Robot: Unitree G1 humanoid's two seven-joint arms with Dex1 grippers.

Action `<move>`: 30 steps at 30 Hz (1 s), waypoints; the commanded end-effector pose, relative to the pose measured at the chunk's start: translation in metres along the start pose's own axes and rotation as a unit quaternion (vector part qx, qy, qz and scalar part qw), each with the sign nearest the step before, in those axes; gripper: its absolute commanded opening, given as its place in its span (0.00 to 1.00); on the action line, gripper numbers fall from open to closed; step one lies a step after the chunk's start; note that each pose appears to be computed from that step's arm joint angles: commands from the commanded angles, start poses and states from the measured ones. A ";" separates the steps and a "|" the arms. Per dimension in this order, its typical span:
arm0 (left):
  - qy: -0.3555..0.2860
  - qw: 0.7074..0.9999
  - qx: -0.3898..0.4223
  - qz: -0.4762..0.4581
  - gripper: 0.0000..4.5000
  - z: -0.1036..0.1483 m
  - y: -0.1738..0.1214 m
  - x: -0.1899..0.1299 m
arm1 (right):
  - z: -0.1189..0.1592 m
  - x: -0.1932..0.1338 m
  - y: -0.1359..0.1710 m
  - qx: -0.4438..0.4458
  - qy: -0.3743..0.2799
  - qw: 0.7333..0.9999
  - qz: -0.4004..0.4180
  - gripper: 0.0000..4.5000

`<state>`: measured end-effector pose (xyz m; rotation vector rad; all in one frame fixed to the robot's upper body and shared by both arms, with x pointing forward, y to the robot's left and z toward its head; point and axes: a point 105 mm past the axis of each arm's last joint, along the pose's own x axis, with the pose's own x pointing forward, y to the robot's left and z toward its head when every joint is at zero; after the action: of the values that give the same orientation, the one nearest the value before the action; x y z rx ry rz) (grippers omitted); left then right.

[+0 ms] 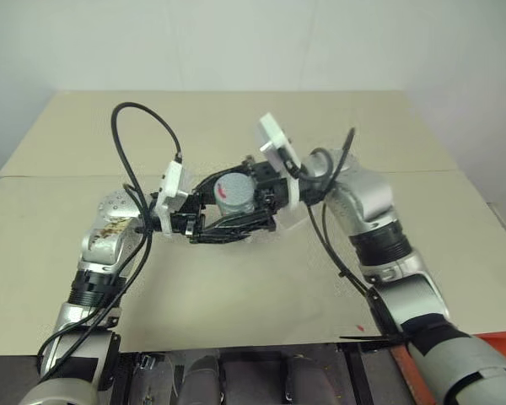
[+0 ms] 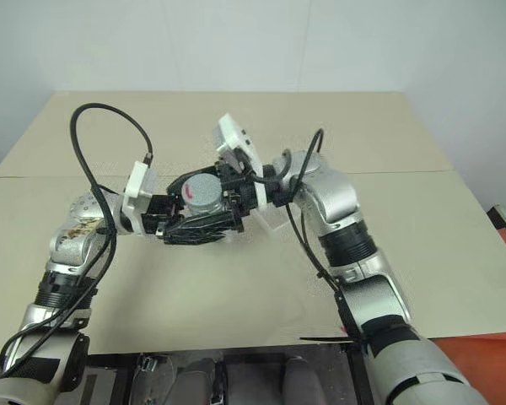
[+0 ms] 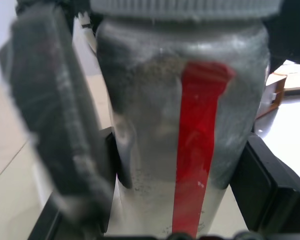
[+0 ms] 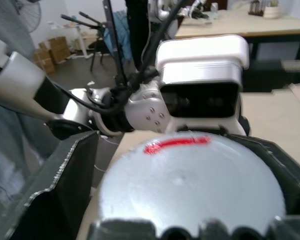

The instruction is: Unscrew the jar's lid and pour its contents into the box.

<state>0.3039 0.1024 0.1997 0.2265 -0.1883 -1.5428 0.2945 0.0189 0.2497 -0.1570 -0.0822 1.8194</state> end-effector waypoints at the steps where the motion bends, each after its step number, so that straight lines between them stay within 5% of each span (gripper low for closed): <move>1: -0.009 0.999 0.032 0.013 0.63 0.013 0.001 -0.001 | 0.012 -0.004 0.001 -0.025 -0.016 0.999 -0.040 1.00; 18: -0.008 0.995 0.008 0.101 0.63 0.002 0.019 -0.019 | 0.017 -0.050 0.013 -0.036 -0.021 0.979 -0.198 1.00; 22: -0.010 0.986 0.002 0.165 0.63 -0.001 0.028 -0.020 | 0.019 -0.054 0.014 -0.051 -0.024 0.964 -0.259 1.00; 26: -0.016 0.967 0.002 0.254 0.63 -0.005 0.044 -0.013 | 0.029 -0.063 -0.002 -0.067 -0.035 0.920 -0.384 1.00; 30: -0.012 0.957 0.004 0.290 0.63 -0.008 0.048 -0.009 | 0.033 -0.058 -0.007 -0.074 -0.029 0.906 -0.415 1.00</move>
<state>0.3530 0.1144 0.1909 0.1130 -0.2052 -0.9851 0.3166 -0.0377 0.2704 -0.1276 -0.2228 0.9791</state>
